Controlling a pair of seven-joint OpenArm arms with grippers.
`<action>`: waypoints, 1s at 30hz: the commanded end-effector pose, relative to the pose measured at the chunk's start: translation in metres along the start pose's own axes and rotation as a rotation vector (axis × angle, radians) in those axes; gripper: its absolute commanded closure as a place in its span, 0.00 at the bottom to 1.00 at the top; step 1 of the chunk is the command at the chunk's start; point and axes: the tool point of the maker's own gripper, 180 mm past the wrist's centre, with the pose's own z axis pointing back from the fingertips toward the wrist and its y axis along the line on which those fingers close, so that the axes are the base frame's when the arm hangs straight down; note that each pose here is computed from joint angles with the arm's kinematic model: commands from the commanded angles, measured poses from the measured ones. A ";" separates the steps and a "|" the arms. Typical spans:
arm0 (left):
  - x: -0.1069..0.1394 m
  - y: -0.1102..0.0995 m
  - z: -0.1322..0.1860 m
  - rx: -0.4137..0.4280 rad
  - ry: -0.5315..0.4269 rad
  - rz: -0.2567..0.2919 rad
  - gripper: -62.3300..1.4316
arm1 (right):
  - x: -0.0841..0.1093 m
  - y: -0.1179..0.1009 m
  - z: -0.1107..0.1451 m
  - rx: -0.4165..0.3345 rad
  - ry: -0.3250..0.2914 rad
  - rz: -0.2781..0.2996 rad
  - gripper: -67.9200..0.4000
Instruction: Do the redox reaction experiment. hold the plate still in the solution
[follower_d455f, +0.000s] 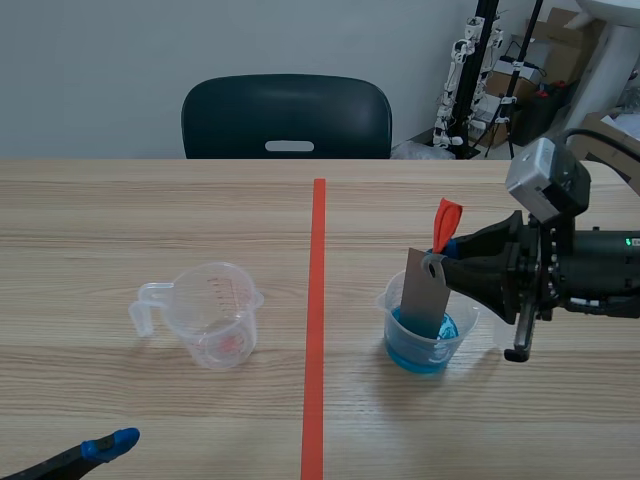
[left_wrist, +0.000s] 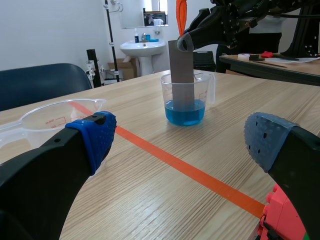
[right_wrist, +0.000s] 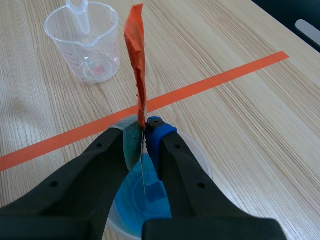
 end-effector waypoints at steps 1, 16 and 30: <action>0.011 -0.002 0.000 -0.002 -0.053 0.005 0.13 | 0.012 -0.007 0.001 -0.014 -0.039 0.007 0.99; 0.011 -0.002 0.000 -0.002 -0.053 0.005 0.13 | 0.015 -0.007 0.001 -0.014 -0.053 0.007 0.99; 0.011 -0.002 0.000 -0.002 -0.053 0.005 0.13 | 0.015 -0.007 0.001 -0.014 -0.053 0.007 0.99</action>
